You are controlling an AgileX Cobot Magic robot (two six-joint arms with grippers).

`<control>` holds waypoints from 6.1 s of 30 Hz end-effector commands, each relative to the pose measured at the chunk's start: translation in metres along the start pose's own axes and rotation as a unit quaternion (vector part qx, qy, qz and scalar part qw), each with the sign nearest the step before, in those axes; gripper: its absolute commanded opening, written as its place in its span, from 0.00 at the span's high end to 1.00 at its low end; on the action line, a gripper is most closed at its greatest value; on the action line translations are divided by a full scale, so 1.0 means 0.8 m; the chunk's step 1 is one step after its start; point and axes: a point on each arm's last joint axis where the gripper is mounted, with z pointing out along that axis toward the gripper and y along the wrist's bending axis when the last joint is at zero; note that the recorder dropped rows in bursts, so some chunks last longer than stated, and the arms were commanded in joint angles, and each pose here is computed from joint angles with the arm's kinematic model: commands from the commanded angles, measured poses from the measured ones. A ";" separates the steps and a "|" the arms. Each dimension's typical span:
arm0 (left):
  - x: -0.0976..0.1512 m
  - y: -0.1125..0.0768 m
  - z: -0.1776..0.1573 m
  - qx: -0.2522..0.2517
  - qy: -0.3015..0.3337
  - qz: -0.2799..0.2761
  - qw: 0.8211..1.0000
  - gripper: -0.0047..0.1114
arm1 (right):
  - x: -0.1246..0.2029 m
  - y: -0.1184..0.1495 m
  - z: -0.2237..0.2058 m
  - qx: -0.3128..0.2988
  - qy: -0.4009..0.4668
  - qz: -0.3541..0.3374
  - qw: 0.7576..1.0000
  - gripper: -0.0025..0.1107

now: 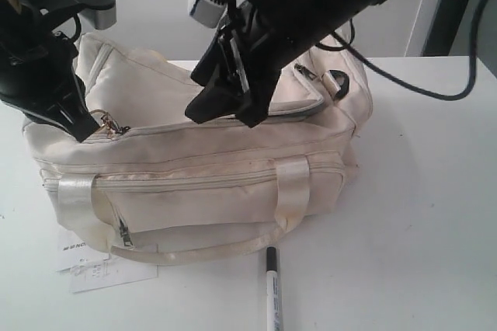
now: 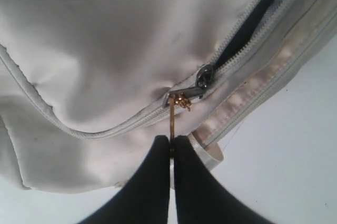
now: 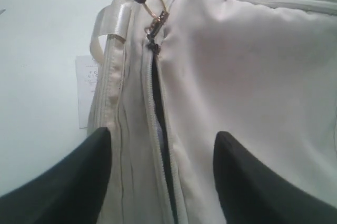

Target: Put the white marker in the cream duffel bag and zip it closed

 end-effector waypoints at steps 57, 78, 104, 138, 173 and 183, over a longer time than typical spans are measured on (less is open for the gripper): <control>0.029 0.011 -0.019 -0.063 0.083 0.025 0.994 0.96 | 0.017 -0.009 0.048 0.011 0.031 0.023 0.999 0.98; 0.044 0.032 -0.024 -0.114 0.126 -0.001 0.985 0.96 | 0.027 -0.010 0.046 0.019 0.079 0.005 0.997 0.98; 0.051 0.048 -0.026 -0.132 0.137 -0.011 0.982 0.96 | 0.028 -0.010 0.046 0.020 0.080 0.007 0.997 0.98; 0.062 0.067 -0.024 -0.119 0.126 -0.035 0.984 0.96 | 0.029 -0.013 0.037 0.040 0.105 -0.015 0.994 0.98; 0.074 0.089 -0.004 -0.146 0.084 -0.101 0.981 0.96 | 0.038 -0.006 0.032 0.012 0.153 -0.041 0.987 0.98; 0.067 0.082 -0.001 -0.110 0.054 -0.110 0.986 0.96 | 0.037 -0.006 0.032 0.009 0.148 -0.038 0.988 0.98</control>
